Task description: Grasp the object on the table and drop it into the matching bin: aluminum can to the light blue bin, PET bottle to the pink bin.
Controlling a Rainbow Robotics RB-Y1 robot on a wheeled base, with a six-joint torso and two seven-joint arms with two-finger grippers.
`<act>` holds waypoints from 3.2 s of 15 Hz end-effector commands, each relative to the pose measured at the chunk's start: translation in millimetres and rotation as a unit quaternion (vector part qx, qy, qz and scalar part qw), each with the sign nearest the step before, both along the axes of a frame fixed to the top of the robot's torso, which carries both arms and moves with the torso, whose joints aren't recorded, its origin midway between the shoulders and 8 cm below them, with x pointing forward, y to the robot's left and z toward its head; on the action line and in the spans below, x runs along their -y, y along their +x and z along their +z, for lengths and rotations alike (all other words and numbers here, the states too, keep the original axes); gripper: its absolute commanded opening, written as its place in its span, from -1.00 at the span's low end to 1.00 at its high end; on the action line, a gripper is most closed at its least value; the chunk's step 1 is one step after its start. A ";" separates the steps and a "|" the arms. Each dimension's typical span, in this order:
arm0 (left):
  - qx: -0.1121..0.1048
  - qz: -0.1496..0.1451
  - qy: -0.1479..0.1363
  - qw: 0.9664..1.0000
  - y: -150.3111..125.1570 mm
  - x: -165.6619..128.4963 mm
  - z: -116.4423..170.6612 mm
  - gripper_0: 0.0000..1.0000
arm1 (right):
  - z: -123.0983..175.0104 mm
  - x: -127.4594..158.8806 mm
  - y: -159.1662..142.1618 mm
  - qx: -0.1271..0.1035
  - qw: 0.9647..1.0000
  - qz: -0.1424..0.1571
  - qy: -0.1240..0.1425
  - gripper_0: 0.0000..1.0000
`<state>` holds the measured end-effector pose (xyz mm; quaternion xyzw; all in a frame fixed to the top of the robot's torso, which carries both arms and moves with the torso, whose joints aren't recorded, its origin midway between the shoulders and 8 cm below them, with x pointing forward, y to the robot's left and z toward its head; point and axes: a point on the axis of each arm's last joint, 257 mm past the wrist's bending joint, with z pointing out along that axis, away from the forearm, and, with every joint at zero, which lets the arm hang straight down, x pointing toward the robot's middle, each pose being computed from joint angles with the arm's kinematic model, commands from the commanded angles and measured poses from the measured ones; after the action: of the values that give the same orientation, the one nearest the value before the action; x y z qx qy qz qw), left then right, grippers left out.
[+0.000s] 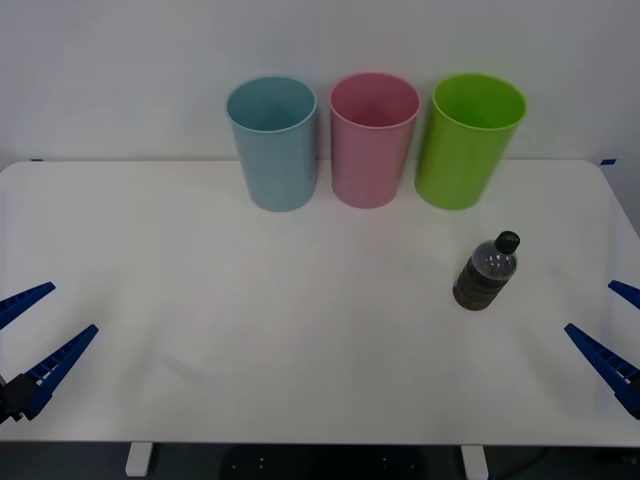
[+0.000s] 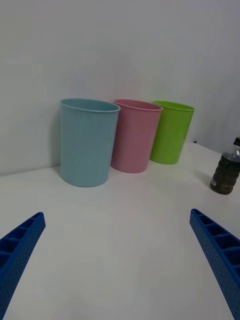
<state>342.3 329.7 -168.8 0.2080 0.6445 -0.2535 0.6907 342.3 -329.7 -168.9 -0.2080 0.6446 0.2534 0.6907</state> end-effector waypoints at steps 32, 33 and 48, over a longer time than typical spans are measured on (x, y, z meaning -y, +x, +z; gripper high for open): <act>0.000 0.000 0.000 1.000 0.0 0.0 -0.1 1.00 | -96.3 -23.6 67.1 -0.026 0.993 -0.079 -0.082 1.00; 0.000 0.000 0.000 1.000 0.0 0.0 -0.1 1.00 | -98.0 -24.9 71.8 -0.025 0.993 -0.078 -0.084 1.00; 0.000 0.000 0.000 1.000 0.0 0.0 -0.1 1.00 | -113.3 -52.9 141.2 -0.026 0.993 -0.080 -0.087 1.00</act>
<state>342.2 329.7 -168.9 0.2079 0.6446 -0.2535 0.6907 480.9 -277.9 -281.8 -0.2073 0.6961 0.1459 0.6717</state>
